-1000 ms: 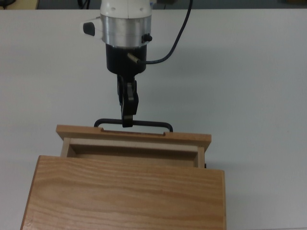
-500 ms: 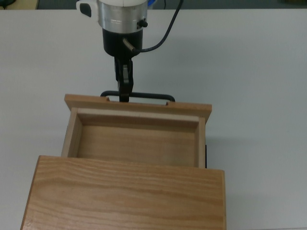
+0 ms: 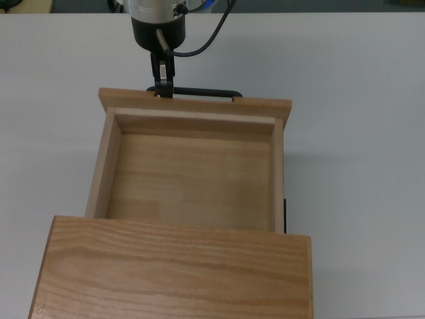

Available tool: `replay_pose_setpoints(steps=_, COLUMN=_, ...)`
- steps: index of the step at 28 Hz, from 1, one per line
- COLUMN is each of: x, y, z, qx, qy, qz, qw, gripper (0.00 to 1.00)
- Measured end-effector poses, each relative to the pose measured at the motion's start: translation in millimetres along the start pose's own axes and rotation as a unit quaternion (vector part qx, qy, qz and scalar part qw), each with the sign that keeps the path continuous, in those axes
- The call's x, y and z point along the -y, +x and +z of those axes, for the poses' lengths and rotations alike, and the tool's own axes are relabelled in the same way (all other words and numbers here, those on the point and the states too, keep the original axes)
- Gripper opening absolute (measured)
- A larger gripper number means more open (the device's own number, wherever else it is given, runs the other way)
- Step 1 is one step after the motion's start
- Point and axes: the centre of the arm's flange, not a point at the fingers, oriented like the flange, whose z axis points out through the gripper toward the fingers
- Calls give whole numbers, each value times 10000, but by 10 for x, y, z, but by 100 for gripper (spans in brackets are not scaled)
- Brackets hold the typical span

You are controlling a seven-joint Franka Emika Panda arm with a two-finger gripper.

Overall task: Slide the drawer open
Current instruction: 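Pull the handle straight out, sliding the upper drawer out of the cabinet, then open the gripper and lift it up off the handle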

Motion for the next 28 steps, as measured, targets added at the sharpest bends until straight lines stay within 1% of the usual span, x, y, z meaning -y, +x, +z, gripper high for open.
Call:
replay_pose_setpoints(steps=5, x=-99, y=-9, z=-20, qx=111, qy=-290, qz=-57, qw=9995, gripper=19)
replay_pose_setpoints(steps=10, x=-137, y=5, z=-55, qx=123, qy=-345, qz=-93, qw=9993, gripper=19)
replay_pose_setpoints(steps=20, x=-162, y=7, z=-169, qx=101, qy=-267, qz=-103, qw=9995, gripper=19)
replay_pose_setpoints(steps=21, x=-161, y=14, z=-197, qx=96, qy=-242, qz=-97, qw=9996, gripper=14)
replay_pose_setpoints(steps=24, x=-160, y=30, z=-228, qx=113, qy=-209, qz=-74, qw=9997, gripper=13)
replay_pose_setpoints(steps=25, x=-156, y=33, z=-245, qx=134, qy=-185, qz=-63, qw=9997, gripper=15)
replay_pose_setpoints(steps=26, x=-148, y=35, z=-287, qx=167, qy=-135, qz=-50, qw=9998, gripper=19)
replay_pose_setpoints(steps=28, x=-138, y=34, z=-358, qx=206, qy=-61, qz=-38, qw=9998, gripper=24)
